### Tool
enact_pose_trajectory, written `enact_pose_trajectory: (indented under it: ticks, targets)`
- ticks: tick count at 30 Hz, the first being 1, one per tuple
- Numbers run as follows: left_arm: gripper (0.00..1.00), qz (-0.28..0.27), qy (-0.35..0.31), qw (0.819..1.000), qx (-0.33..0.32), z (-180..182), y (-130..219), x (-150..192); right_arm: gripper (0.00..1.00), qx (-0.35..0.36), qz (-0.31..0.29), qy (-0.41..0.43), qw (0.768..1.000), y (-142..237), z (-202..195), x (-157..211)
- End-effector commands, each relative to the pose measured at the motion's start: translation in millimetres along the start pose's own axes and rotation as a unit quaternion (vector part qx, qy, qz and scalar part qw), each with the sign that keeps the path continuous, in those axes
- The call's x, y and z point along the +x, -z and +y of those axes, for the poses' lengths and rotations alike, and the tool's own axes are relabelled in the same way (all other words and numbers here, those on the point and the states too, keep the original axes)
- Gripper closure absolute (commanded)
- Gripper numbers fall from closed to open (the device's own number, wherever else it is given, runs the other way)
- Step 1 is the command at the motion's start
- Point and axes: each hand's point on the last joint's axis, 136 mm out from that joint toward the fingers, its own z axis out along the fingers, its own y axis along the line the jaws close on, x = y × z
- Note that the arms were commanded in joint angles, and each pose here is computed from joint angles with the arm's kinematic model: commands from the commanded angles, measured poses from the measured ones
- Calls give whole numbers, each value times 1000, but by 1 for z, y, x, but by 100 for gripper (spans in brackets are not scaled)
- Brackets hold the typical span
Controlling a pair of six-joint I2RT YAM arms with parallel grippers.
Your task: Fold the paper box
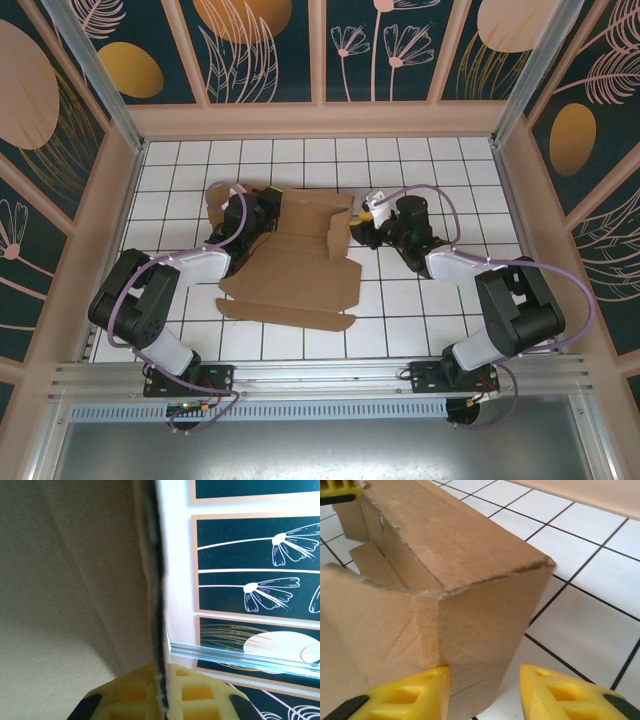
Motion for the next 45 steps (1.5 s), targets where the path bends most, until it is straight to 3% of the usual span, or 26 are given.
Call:
enact_pose_trajectory:
  ticks: [1, 6, 18, 26, 38, 45]
  targets:
    - [100, 13, -20, 1000, -13, 8, 3, 7, 57, -17, -4, 23, 1000, -3, 15, -3]
    - [100, 10, -23, 1000, -12, 8, 4, 6, 55, -8, -9, 22, 1000, -1, 17, -7]
    - [100, 9, -29, 1000, -7, 6, 3, 5, 46, -84, -24, 20, 996, 7, 46, -13]
    - [100, 8, -29, 1000, -5, 6, 3, 5, 49, -105, -22, 18, 994, 11, 51, -14]
    - [100, 18, -26, 999, 16, -2, 7, 8, 41, 47, 36, -37, 998, -28, -8, 6]
    - [100, 28, -23, 999, 28, -5, 9, 12, 44, 111, 48, -23, 992, -42, -20, 12]
